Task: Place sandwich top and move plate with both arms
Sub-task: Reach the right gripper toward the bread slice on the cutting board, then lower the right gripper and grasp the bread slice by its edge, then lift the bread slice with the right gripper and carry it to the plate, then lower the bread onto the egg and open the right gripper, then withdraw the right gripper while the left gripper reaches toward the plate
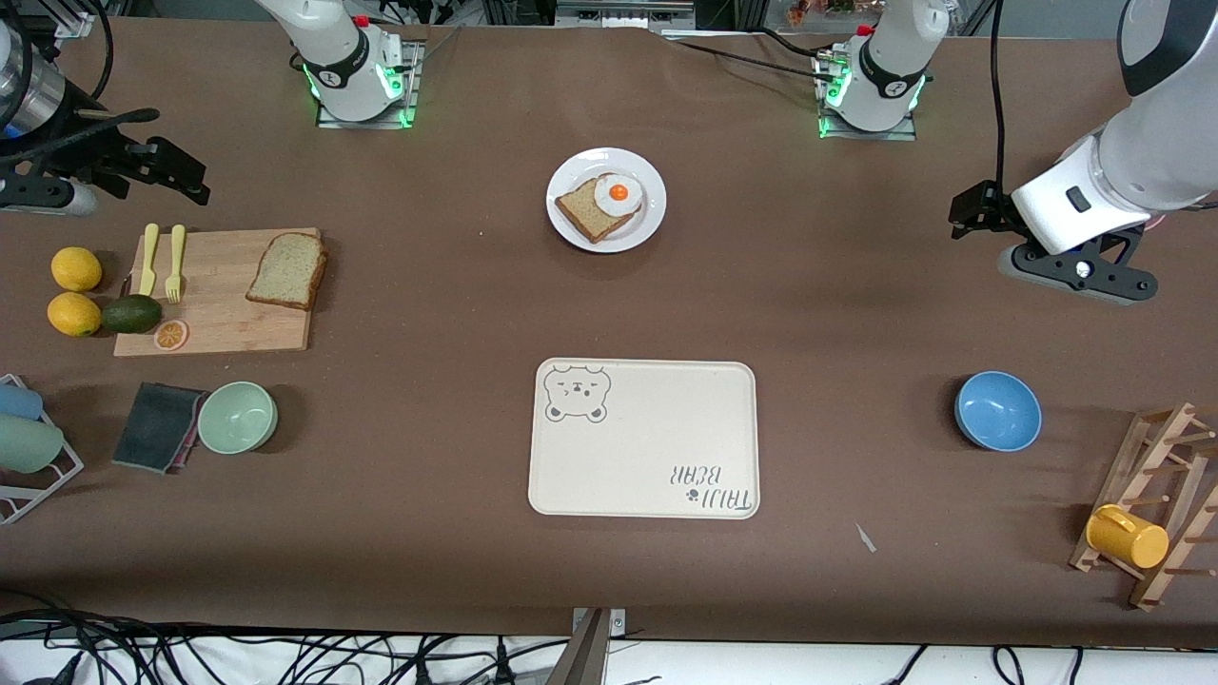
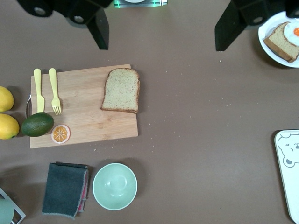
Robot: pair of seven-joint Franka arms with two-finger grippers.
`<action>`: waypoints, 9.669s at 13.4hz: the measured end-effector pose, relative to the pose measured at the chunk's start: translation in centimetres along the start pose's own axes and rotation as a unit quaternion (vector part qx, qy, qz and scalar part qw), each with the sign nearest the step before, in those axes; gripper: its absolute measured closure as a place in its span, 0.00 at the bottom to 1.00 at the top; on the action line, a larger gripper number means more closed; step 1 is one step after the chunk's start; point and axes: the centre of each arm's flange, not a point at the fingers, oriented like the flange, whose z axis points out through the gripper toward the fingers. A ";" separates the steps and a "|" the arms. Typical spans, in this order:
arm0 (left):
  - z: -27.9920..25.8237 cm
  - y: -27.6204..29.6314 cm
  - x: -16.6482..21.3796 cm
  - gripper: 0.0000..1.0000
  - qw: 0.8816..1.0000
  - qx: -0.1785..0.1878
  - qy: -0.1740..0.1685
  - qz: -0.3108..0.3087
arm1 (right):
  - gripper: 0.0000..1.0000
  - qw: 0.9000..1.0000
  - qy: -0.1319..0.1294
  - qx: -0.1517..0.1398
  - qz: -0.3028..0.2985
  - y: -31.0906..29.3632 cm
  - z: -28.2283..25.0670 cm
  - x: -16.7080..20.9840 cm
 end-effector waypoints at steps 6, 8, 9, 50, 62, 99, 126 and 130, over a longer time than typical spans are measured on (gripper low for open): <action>0.0 0.2 0.0 0.00 1.000 0.000 0.000 0.001 | 0.00 1.000 0.000 0.000 -0.001 -0.1 0.0 0.0; 0.0 0.2 0.0 0.00 1.000 -0.002 0.001 0.000 | 0.00 1.000 0.001 0.000 -0.002 -0.2 0.0 0.0; -0.2 0.2 -0.1 0.00 1.000 -0.004 0.002 -0.001 | 0.00 1.000 0.002 0.000 -0.002 -0.3 0.0 0.0; -0.5 -0.2 -0.4 0.00 1.000 -0.006 0.006 -0.006 | 0.19 0.958 -0.022 -0.284 -0.032 -4.1 42.8 -5.6; -0.5 -0.6 -0.4 0.00 1.000 -0.007 0.006 -0.009 | 0.90 0.960 -0.015 -0.279 -0.024 -3.9 43.0 -4.0; -0.3 -0.4 -0.7 0.00 1.000 -0.030 -0.003 -0.008 | 0.91 0.927 0.160 -0.167 -0.295 -52.4 34.3 -33.6; 5.5 -2.9 -0.9 0.00 0.980 -0.162 -0.113 -0.026 | 0.00 0.997 0.059 -0.010 -0.041 -17.0 8.4 -3.5; 14.2 3.1 4.9 0.00 0.961 -0.233 -0.146 0.010 | 0.00 0.998 0.034 0.044 0.008 -11.2 6.5 -1.1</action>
